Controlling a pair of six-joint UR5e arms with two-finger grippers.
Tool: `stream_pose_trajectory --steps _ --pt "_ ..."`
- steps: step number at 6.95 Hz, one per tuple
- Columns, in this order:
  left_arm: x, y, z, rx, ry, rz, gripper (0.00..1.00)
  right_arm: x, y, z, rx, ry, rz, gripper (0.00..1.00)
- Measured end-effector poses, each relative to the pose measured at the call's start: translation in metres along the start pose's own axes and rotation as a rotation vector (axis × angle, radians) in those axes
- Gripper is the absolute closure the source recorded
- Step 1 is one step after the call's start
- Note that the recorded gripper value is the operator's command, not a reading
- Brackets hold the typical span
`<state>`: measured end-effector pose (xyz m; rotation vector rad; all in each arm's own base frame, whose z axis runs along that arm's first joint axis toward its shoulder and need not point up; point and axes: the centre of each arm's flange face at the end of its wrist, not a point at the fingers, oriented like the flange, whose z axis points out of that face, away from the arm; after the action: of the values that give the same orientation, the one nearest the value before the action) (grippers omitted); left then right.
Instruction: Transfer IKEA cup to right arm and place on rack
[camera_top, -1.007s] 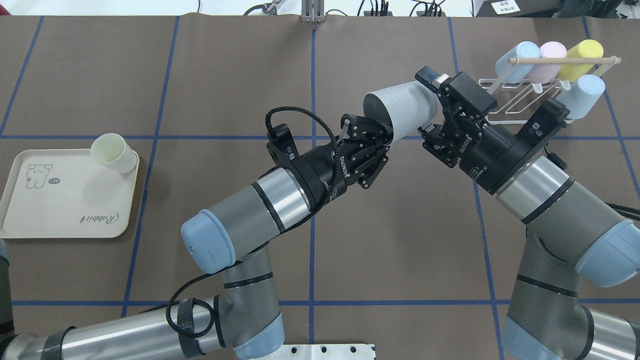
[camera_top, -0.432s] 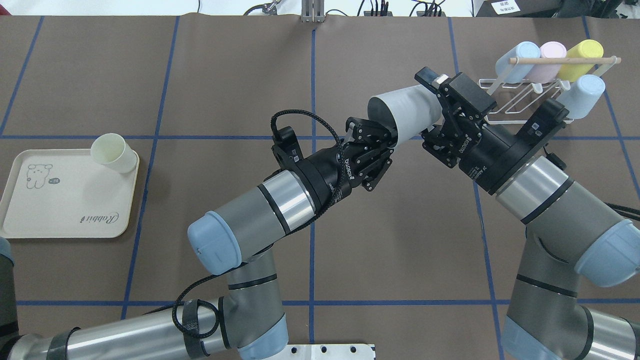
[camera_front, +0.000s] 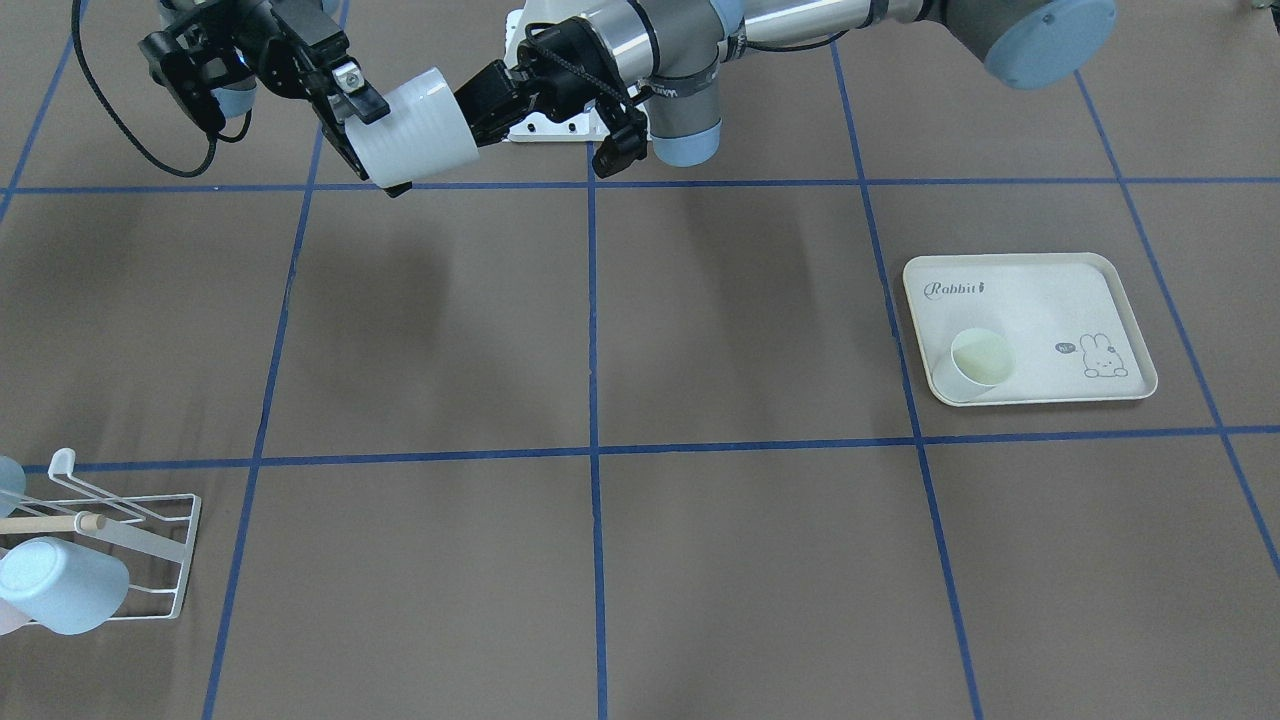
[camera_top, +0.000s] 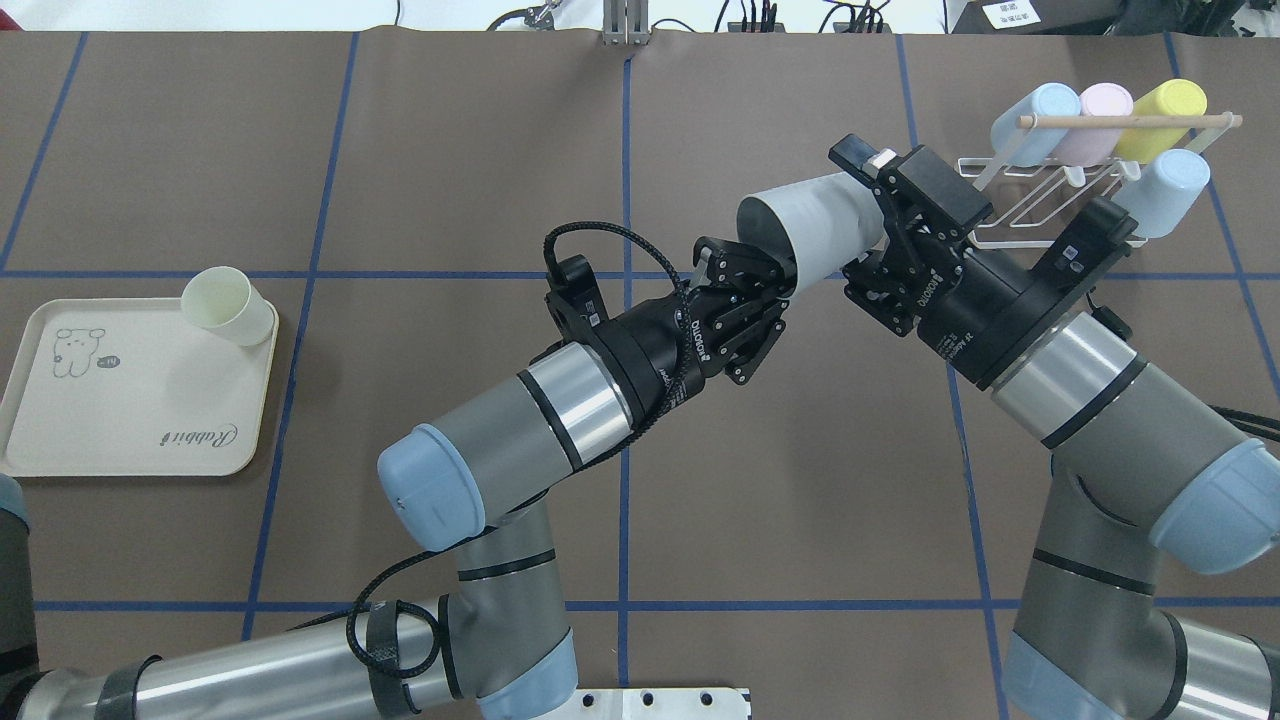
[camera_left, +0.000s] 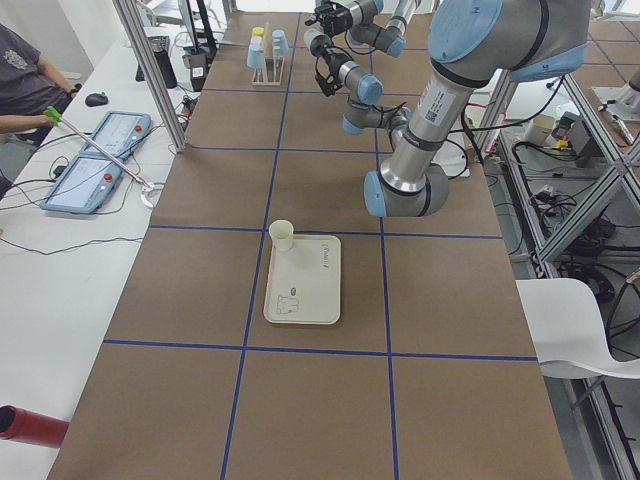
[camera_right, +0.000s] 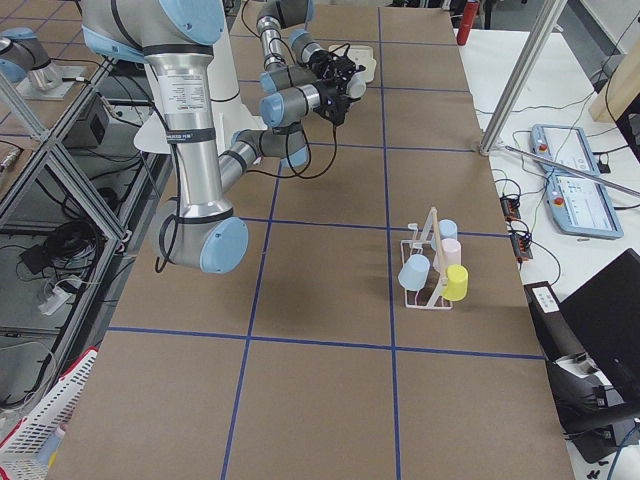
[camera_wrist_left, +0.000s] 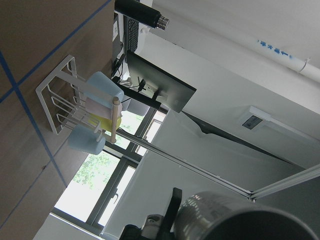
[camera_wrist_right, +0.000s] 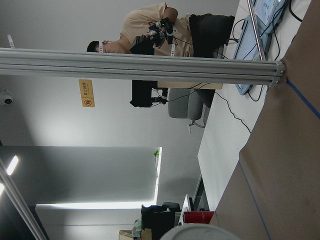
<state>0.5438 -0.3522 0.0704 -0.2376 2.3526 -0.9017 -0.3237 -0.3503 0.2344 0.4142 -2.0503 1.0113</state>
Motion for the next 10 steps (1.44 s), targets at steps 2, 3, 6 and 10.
stream_pose_trajectory --steps 2,3,6,10 --pt "0.0001 0.0005 0.0002 -0.001 0.0 0.0 1.0 -0.0001 0.0005 0.0002 -0.001 0.0 0.002 0.58" --pt "0.0004 0.0009 0.0005 -0.002 0.0 -0.001 0.89 0.0001 0.0005 0.0003 -0.001 0.0 0.003 0.85" --pt "0.0011 -0.0015 0.0001 0.004 0.001 0.01 0.0 0.0019 -0.0001 0.0011 0.0 0.003 -0.001 0.99" --pt "0.0029 -0.0043 -0.0005 0.007 0.001 0.044 0.0 0.0028 -0.0016 0.0005 0.002 0.005 -0.002 0.99"
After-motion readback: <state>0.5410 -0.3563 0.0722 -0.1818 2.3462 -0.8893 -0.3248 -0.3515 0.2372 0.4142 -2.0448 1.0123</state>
